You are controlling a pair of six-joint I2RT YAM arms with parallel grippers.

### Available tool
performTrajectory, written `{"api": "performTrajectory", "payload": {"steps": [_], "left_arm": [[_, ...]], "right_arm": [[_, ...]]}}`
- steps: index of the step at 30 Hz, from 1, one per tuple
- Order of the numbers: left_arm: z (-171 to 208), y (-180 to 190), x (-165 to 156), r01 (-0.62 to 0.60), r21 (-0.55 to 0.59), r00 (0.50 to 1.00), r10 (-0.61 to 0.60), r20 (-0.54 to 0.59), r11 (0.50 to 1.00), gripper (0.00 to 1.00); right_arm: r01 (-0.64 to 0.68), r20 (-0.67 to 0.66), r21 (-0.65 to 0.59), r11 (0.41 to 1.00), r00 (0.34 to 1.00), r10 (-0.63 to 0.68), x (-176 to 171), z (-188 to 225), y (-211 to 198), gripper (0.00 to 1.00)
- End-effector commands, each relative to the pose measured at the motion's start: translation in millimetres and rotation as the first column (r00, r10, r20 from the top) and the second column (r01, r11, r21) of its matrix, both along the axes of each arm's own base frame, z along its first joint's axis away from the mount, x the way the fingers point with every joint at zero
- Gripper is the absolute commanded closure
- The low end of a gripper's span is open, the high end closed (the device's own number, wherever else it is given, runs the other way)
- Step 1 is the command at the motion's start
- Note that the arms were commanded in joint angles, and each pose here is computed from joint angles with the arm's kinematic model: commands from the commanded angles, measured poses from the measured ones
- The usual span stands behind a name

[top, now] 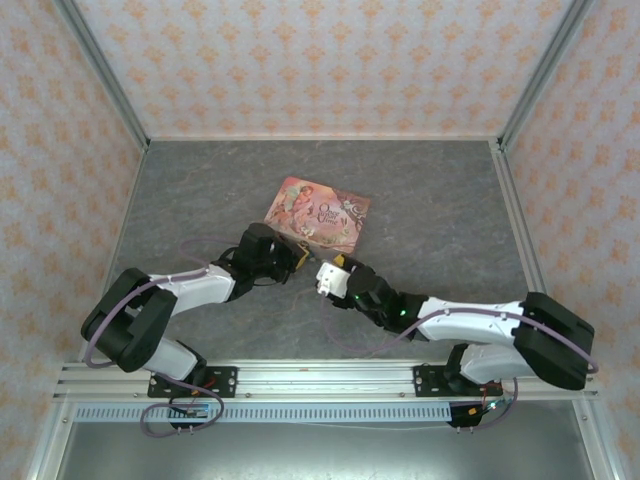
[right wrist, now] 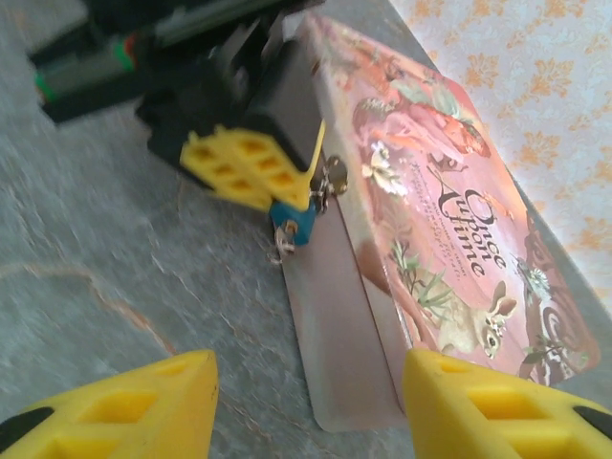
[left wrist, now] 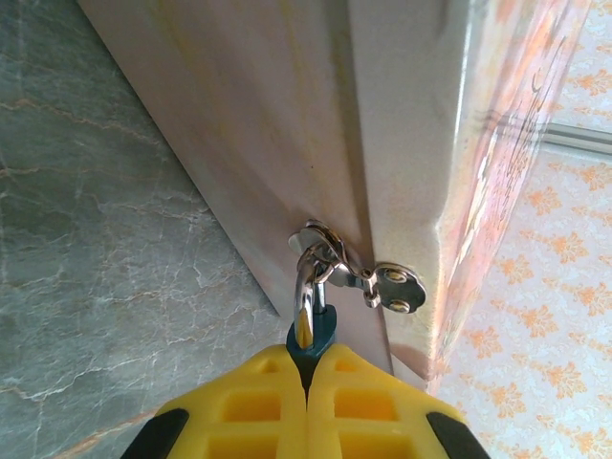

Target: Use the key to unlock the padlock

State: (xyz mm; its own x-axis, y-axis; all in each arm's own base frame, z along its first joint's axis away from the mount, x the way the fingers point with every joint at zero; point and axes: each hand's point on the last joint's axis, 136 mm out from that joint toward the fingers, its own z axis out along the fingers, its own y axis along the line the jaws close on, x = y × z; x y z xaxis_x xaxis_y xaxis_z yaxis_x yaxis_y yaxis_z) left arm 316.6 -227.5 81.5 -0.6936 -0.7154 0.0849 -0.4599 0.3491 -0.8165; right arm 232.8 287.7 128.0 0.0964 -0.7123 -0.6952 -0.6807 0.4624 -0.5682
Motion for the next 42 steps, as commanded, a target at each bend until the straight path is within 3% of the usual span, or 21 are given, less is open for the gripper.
{"api": "performTrajectory", "payload": {"steps": [1,10,31,42], "left_arm": [[33,-8,8,0.006,-0.05,0.997,-0.002,0.08,0.999,1.0],[42,-11,7,0.021,-0.049,0.995,-0.017,0.094,0.999,1.0],[46,-12,4,0.034,-0.039,0.995,-0.03,0.097,0.999,1.0],[46,-13,4,0.038,-0.039,0.995,-0.034,0.093,0.999,1.0]], "right_arm": [[0.016,0.146,-0.074,0.997,0.989,-0.005,13,13,0,0.47],[-0.033,0.173,-0.115,0.993,0.983,0.052,19,2,22,0.49],[-0.016,0.148,-0.042,0.999,0.989,0.022,45,-14,42,0.66],[-0.01,0.134,-0.012,1.0,0.991,0.012,48,-18,47,0.69]]}}
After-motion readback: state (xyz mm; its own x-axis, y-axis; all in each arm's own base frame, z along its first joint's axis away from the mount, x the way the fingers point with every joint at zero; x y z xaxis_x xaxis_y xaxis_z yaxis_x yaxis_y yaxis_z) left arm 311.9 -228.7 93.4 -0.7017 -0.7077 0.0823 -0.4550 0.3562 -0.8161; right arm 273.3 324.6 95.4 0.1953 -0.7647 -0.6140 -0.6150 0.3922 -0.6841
